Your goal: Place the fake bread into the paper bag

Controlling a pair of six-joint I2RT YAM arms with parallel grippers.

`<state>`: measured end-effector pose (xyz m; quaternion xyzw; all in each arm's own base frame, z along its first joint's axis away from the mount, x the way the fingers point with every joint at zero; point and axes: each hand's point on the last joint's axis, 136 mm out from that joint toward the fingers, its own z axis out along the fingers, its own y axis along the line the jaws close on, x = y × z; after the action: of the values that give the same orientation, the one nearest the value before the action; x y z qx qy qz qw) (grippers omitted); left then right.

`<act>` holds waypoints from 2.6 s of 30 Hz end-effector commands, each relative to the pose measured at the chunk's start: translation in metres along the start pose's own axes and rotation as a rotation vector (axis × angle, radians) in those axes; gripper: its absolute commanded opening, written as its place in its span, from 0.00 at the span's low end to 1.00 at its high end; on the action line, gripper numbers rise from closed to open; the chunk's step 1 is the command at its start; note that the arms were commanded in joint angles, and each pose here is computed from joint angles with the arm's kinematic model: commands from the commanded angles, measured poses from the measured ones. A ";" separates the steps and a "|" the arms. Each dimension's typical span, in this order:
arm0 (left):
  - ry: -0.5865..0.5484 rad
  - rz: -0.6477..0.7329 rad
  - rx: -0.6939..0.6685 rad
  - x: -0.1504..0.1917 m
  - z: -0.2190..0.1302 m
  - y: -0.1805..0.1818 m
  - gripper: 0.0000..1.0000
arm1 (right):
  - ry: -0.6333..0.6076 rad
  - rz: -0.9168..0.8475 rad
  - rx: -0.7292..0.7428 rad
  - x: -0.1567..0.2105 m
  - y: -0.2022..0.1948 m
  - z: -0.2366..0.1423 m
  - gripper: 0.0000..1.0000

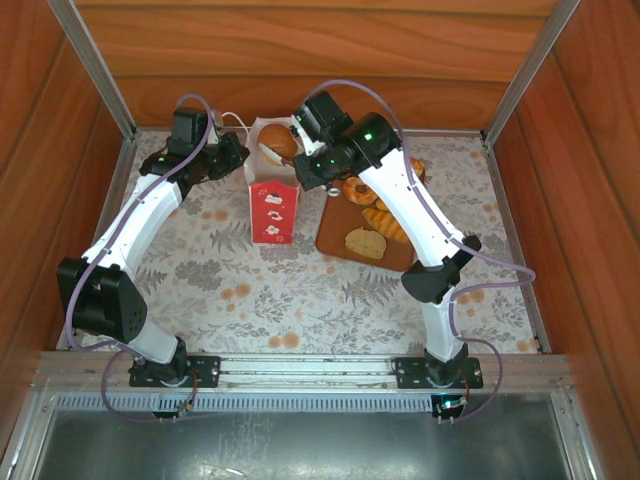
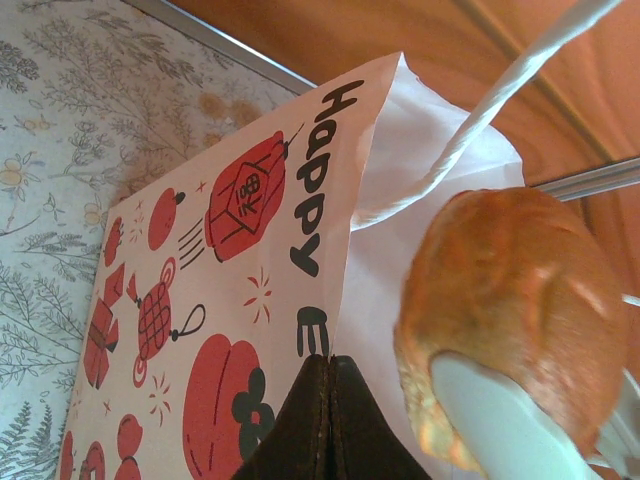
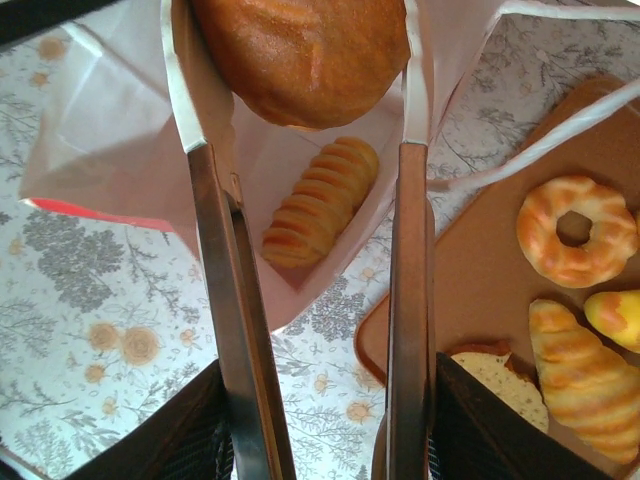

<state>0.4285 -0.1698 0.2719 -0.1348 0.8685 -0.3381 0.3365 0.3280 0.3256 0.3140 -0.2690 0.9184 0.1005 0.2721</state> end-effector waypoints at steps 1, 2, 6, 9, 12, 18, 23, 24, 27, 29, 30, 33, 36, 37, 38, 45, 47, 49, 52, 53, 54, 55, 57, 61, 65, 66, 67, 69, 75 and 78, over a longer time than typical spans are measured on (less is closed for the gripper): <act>-0.026 0.018 0.017 -0.002 -0.009 -0.007 0.00 | -0.033 -0.012 0.054 -0.010 -0.005 0.009 0.50; -0.027 0.018 0.018 -0.002 -0.010 -0.007 0.00 | -0.030 -0.015 0.064 -0.010 -0.006 0.012 0.50; -0.024 0.017 0.023 -0.001 -0.010 -0.008 0.00 | -0.028 -0.025 0.092 -0.013 -0.009 0.022 0.51; -0.021 0.013 0.031 -0.001 -0.010 -0.009 0.00 | -0.036 -0.025 0.091 -0.016 -0.009 0.025 0.51; -0.019 0.016 0.035 0.000 -0.010 -0.011 0.00 | -0.039 -0.023 0.088 -0.018 -0.009 0.028 0.51; -0.021 0.015 0.038 0.000 -0.010 -0.011 0.00 | -0.017 -0.020 0.091 -0.015 -0.011 0.037 0.52; -0.019 0.011 0.034 0.001 -0.010 -0.010 0.00 | -0.002 -0.019 0.086 -0.013 -0.011 0.042 0.55; -0.019 0.012 0.034 0.002 -0.010 -0.010 0.00 | -0.002 -0.017 0.087 -0.013 -0.011 0.042 0.56; -0.018 0.010 0.034 0.002 -0.009 -0.009 0.00 | 0.001 -0.010 0.089 -0.012 -0.012 0.043 0.62; -0.016 0.008 0.034 0.003 -0.009 -0.009 0.00 | 0.000 -0.010 0.082 -0.012 -0.011 0.042 0.64; -0.018 0.008 0.036 0.003 -0.010 -0.010 0.00 | 0.000 -0.010 0.080 -0.012 -0.010 0.042 0.64; -0.019 0.009 0.034 0.004 -0.010 -0.010 0.00 | -0.006 -0.009 0.076 -0.013 -0.010 0.039 0.64; -0.019 0.006 0.032 0.005 -0.010 -0.009 0.00 | -0.015 -0.009 0.077 -0.014 -0.011 0.034 0.64; -0.020 0.007 0.031 0.005 -0.010 -0.009 0.00 | -0.019 -0.010 0.076 -0.014 -0.011 0.031 0.64; -0.021 0.006 0.029 0.005 -0.010 -0.008 0.00 | -0.022 -0.010 0.079 -0.014 -0.012 0.029 0.64; -0.026 -0.004 0.019 0.006 -0.010 -0.005 0.00 | -0.077 0.001 0.093 -0.019 -0.018 0.003 0.63; -0.030 -0.005 0.015 0.006 -0.011 -0.004 0.00 | -0.097 0.005 0.088 -0.020 -0.018 -0.006 0.63; -0.034 -0.007 0.009 0.006 -0.011 -0.002 0.00 | -0.118 0.010 0.080 -0.022 -0.019 -0.017 0.63; -0.036 -0.010 0.002 0.007 -0.011 0.000 0.00 | -0.160 0.017 0.058 -0.025 -0.017 -0.037 0.63; -0.035 -0.010 0.000 0.008 -0.010 0.001 0.00 | -0.177 0.019 0.049 -0.026 -0.017 -0.044 0.62; -0.036 -0.012 0.000 0.008 -0.011 0.001 0.00 | -0.194 0.021 0.042 -0.027 -0.017 -0.051 0.62; -0.036 -0.012 -0.001 0.008 -0.010 0.001 0.00 | -0.209 0.023 0.034 -0.028 -0.017 -0.058 0.62; -0.034 -0.016 -0.007 0.009 -0.009 0.004 0.00 | -0.238 0.026 0.015 -0.029 -0.015 -0.071 0.62; -0.039 -0.017 -0.017 0.009 -0.009 0.006 0.00 | -0.279 0.040 -0.014 -0.029 -0.015 -0.093 0.61; -0.041 -0.014 -0.025 0.010 -0.008 0.009 0.02 | -0.308 0.060 -0.010 -0.025 -0.022 -0.114 0.61; -0.041 -0.013 -0.028 0.010 -0.008 0.010 0.04 | -0.313 0.070 -0.004 -0.023 -0.026 -0.119 0.61; -0.042 -0.012 -0.028 0.010 -0.009 0.009 0.05 | -0.315 0.078 0.004 -0.021 -0.029 -0.123 0.61; -0.045 -0.012 -0.028 0.009 -0.009 0.009 0.08 | -0.320 0.102 0.028 -0.015 -0.040 -0.134 0.60; -0.045 -0.007 -0.028 0.008 -0.009 0.009 0.12 | -0.305 0.173 0.114 0.006 -0.074 -0.152 0.59; -0.045 -0.005 -0.026 0.008 -0.008 0.009 0.13 | -0.327 0.219 0.143 0.021 -0.092 -0.172 0.59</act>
<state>0.4208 -0.1637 0.2641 -0.1521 0.8650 -0.3270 0.3489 0.2951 0.2084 0.4308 -0.1627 0.8916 0.1137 0.4070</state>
